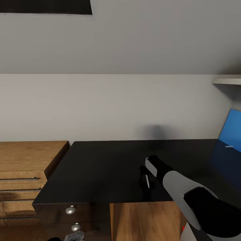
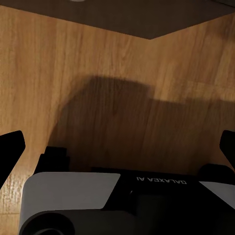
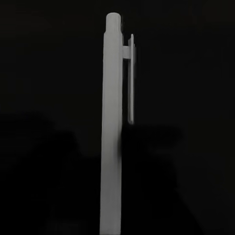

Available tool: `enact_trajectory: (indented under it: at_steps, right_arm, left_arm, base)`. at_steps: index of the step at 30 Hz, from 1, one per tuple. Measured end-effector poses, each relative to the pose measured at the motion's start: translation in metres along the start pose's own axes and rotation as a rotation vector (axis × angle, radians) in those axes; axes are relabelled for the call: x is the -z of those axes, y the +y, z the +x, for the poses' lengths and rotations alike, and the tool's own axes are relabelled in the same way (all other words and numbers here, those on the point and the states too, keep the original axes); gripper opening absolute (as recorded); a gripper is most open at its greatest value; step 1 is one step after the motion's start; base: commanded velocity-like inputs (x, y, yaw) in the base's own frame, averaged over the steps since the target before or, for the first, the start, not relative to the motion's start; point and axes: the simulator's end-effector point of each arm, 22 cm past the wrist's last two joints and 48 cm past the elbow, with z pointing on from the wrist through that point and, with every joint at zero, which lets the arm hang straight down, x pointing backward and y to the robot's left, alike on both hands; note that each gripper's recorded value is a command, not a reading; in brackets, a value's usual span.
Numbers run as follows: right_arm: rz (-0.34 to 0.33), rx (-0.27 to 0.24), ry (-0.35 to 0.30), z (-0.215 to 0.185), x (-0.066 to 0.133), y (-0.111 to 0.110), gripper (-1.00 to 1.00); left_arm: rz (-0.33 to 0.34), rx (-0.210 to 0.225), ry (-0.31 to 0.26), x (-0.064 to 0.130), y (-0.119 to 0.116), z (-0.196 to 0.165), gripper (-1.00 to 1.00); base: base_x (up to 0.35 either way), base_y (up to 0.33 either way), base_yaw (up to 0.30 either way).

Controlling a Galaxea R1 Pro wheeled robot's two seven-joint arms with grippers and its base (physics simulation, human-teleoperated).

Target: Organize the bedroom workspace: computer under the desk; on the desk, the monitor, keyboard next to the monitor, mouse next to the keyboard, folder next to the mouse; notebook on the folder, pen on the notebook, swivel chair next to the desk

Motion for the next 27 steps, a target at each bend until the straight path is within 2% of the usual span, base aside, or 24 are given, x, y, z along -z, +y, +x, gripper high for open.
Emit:
enact_trajectory:
  at_steps: [27]
  right_arm:
    - [-0.017,-0.003,0.028,0.0041,0.002,0.0044,-1.0]
  left_arm:
    - [-0.001,0.0,0.001,-0.0002,0.0004,0.0005,1.0]
  base:
    - [0.0,0.0,0.0]
